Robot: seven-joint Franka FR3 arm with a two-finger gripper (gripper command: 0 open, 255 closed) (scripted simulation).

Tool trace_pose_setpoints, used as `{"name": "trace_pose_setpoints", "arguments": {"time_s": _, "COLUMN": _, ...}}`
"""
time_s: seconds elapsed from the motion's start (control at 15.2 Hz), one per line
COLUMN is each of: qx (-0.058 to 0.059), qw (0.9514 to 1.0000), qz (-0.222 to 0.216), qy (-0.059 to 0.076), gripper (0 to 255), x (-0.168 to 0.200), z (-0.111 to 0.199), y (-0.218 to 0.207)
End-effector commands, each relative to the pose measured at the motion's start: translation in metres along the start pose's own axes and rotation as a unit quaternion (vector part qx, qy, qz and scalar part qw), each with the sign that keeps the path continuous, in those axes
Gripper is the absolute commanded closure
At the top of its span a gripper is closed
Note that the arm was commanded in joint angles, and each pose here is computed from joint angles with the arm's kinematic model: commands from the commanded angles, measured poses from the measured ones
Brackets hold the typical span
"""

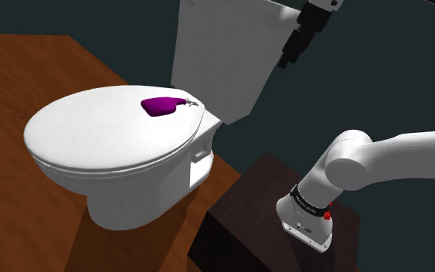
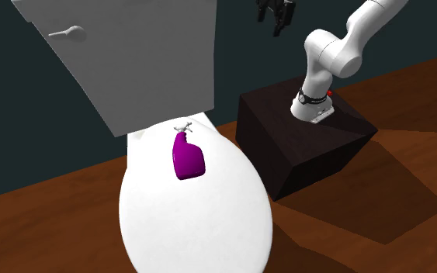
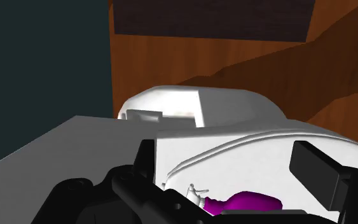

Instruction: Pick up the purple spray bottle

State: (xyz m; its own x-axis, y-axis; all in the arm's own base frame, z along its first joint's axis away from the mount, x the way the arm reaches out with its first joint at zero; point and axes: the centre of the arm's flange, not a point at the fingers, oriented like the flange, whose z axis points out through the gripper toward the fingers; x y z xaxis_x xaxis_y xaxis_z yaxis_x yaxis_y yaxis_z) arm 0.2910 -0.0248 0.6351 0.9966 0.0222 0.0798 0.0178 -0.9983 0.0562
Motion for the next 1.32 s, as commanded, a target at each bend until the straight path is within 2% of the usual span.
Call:
{"name": "trace_pose_setpoints", "arguments": {"time_s": 0.0, "qx": 0.000, "qw": 1.0000, "qz": 0.000, "qy": 0.000, "gripper": 0, "x": 0.000, "z": 0.000, "y": 0.000}}
{"name": "trace_pose_setpoints", "arguments": {"time_s": 1.25, "qx": 0.015, "qw": 0.9997, "qz": -0.002, "qy": -0.019, "gripper": 0, "x": 0.183, "z": 0.177, "y": -0.012}}
